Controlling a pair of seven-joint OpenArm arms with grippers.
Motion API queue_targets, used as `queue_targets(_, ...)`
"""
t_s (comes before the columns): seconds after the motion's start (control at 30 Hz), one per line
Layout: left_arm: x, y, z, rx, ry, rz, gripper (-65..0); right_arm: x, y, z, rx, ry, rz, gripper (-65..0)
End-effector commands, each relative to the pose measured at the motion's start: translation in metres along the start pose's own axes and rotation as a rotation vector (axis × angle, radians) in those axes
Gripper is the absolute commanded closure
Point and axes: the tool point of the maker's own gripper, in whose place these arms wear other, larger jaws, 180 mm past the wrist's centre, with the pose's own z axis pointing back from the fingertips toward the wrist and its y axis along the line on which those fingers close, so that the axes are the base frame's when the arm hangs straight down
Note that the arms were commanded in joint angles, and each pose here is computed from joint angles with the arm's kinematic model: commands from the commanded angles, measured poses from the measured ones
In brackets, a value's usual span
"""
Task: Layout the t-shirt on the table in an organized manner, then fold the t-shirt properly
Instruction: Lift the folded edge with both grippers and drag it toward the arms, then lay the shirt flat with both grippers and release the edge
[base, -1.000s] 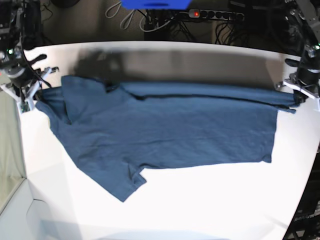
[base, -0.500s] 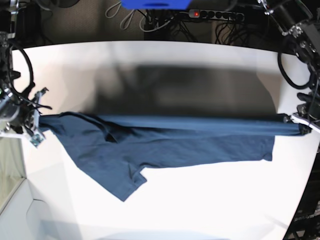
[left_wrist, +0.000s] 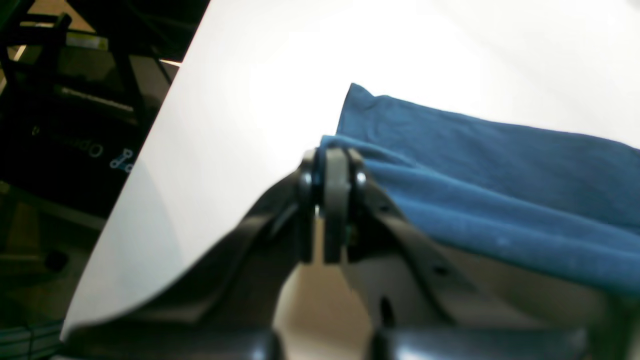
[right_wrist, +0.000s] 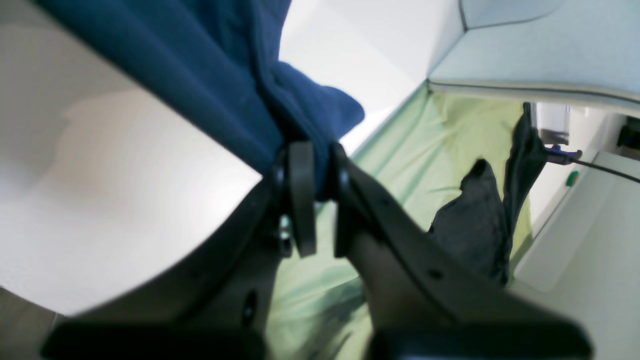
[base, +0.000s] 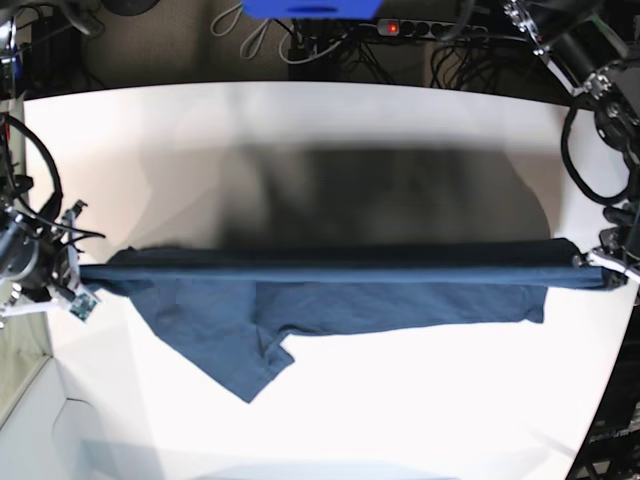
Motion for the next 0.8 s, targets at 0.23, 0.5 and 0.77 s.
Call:
queue_targets(0.23, -0.019, 0.013, 0.007, 0.037, 0.024, -0.024, -0.1, -0.024, 0.035, -0.006, 0.058, 0.041, -0.060, 0.0)
queue_targets(0.5, -0.068, 0.021, 0.017, 0.051, 0.142, -0.054, -0.1, -0.055, 0.073, -0.008, 0.123, 0.080, -0.209, 0.0)
queue_targets(0.77, -0.108, 0.027, 0.026, 0.059, 0.248, -0.078, -0.1, -0.072, 0.123, -0.009, 0.213, 0.109, -0.333, 0.0)
